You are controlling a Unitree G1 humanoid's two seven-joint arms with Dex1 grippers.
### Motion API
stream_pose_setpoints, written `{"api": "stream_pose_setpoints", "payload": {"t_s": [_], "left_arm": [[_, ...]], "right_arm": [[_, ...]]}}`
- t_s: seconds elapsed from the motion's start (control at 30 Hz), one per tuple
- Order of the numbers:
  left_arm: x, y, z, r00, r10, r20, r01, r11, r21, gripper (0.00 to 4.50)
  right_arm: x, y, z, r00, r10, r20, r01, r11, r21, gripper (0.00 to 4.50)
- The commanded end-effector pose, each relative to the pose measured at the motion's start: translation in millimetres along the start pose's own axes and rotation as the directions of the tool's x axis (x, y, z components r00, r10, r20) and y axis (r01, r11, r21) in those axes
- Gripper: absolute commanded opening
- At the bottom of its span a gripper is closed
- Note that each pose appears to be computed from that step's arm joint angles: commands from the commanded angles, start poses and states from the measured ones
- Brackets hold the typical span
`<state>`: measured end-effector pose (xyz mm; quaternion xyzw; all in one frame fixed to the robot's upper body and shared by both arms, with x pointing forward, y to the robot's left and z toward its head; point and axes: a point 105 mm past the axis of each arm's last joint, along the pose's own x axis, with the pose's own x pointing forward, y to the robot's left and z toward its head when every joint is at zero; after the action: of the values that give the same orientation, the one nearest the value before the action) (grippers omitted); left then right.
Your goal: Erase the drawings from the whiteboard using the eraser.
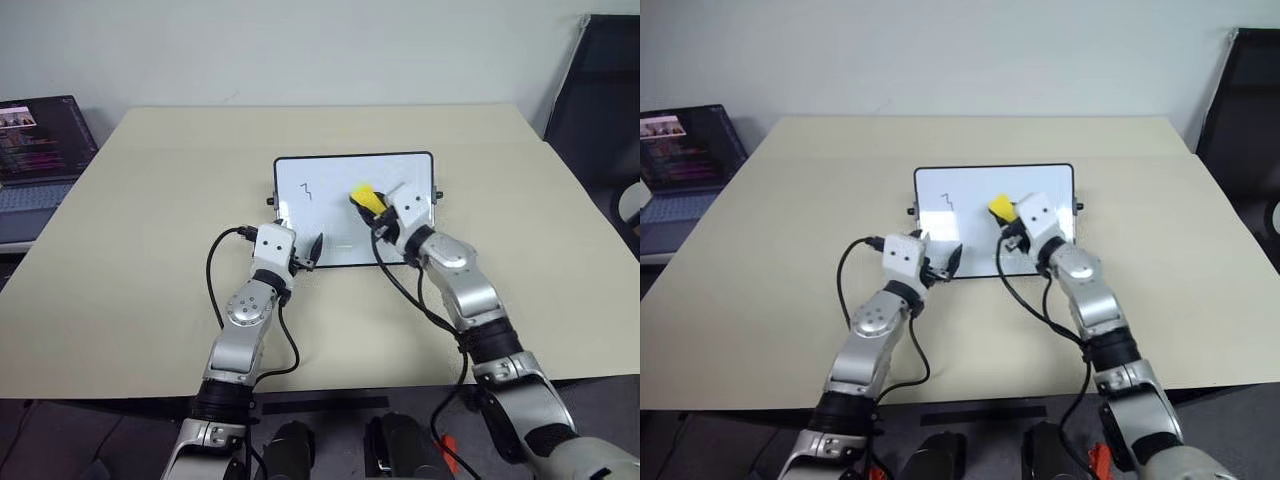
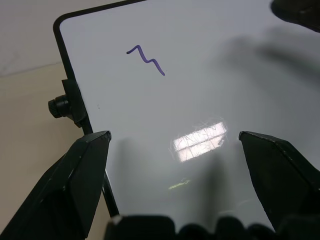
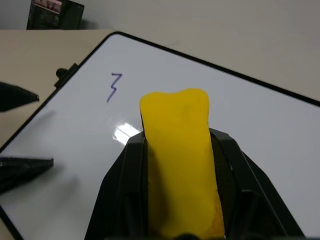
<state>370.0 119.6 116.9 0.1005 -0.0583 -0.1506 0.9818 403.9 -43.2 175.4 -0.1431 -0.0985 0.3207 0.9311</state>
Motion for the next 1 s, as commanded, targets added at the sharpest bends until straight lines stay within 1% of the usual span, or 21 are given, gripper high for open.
{"api": "stream_pose_setpoints", "payload": {"t_s": [0.03,0.33,0.47,0.53,0.63,0.77,1.0], "left_arm": [[3,4,16,0.998,-0.005,0.060,0.004,1.000,0.019,4.50],[1,16,12,0.999,0.024,0.040,-0.026,0.999,0.046,4.50],[-3,19,9,0.999,0.036,0.030,-0.037,0.999,0.038,4.50],[-5,17,8,0.999,0.034,0.028,-0.035,0.999,0.035,4.50],[-5,13,8,0.999,0.028,0.028,-0.029,0.999,0.031,4.50],[-4,12,9,0.999,0.026,0.032,-0.027,0.999,0.029,4.50],[-3,13,9,0.999,0.021,0.031,-0.022,0.999,0.030,4.50]], "right_arm": [[17,5,27,0.996,0.035,0.077,-0.031,0.998,-0.052,1.29],[47,21,43,0.990,0.119,0.069,-0.112,0.989,-0.096,1.29],[57,32,33,0.989,0.147,-0.019,-0.148,0.982,-0.117,1.29],[61,34,31,0.989,0.145,-0.042,-0.149,0.980,-0.133,1.29],[64,35,19,0.984,0.151,-0.099,-0.166,0.972,-0.167,1.29],[68,29,16,0.985,0.124,-0.124,-0.144,0.974,-0.173,1.29],[77,20,27,0.992,0.057,-0.108,-0.077,0.979,-0.190,1.29]]}}
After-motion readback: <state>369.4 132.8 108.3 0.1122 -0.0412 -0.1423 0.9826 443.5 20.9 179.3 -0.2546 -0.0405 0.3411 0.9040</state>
